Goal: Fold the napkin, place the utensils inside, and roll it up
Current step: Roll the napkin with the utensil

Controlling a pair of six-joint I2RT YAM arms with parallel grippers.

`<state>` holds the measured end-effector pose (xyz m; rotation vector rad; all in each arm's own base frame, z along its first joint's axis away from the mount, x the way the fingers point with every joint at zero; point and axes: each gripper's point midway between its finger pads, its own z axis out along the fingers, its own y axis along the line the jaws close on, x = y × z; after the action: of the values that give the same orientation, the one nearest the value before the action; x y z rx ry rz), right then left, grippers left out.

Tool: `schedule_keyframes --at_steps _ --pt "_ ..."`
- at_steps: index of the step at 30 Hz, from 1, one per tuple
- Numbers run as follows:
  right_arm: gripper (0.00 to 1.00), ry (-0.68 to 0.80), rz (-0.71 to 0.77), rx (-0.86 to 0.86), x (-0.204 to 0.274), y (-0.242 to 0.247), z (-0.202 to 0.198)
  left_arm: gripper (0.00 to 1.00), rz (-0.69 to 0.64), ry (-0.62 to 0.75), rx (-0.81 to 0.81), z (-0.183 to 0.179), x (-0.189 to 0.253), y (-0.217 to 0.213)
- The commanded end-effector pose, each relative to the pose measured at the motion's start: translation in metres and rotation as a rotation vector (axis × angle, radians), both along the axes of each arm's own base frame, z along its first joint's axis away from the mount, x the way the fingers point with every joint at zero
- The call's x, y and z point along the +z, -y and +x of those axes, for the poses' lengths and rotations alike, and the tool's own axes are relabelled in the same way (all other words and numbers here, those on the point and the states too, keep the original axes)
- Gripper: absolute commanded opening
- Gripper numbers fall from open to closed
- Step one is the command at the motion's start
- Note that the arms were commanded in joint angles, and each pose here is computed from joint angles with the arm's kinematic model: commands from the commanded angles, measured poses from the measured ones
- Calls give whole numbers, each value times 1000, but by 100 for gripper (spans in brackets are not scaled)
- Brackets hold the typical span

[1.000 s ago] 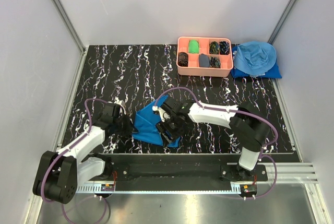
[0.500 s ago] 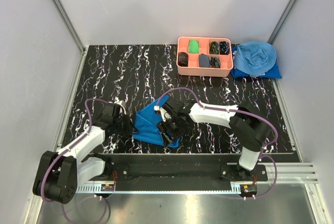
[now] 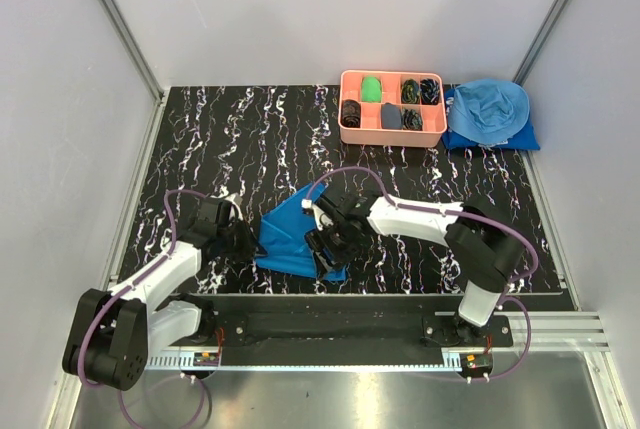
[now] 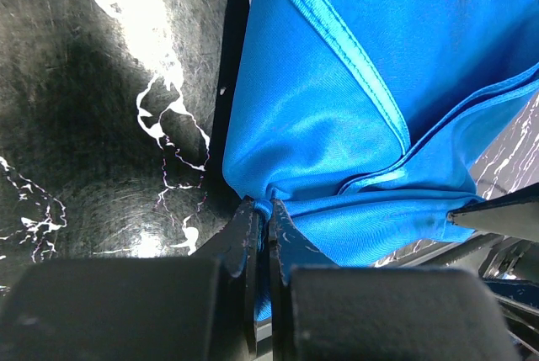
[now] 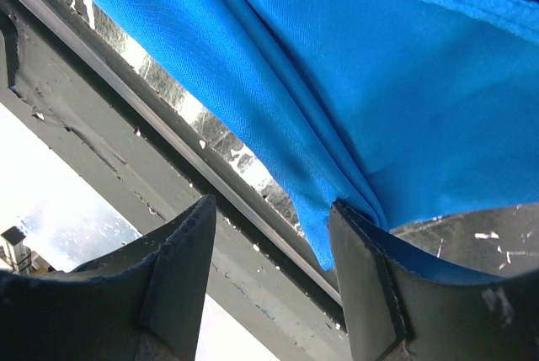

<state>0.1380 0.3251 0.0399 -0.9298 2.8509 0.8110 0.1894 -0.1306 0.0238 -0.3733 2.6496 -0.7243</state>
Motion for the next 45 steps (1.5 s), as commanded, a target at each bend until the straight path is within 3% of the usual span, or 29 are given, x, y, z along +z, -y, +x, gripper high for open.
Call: schedule_keyframes --at_steps 1,5,10,18,29,38,45 --pt "65 -4 -88 -28 5 27 -5 0 6 76 2 19 16 0" --pt "65 128 51 38 53 3 10 0 -7 72 -23 23 22 5" --pt "66 386 106 191 88 -31 12 0 -7 23 -62 26 20 9" --pt "69 653 122 272 61 -75 22 0 -4 5 -89 30 20 11" --pt "66 739 169 383 27 -91 11 0 2 -18 -112 29 18 12" --pt "65 780 28 377 -10 -81 29 0 -1 -18 -128 31 20 13" --pt "65 812 6 386 -11 -84 37 0 -5 -18 -136 31 20 13"
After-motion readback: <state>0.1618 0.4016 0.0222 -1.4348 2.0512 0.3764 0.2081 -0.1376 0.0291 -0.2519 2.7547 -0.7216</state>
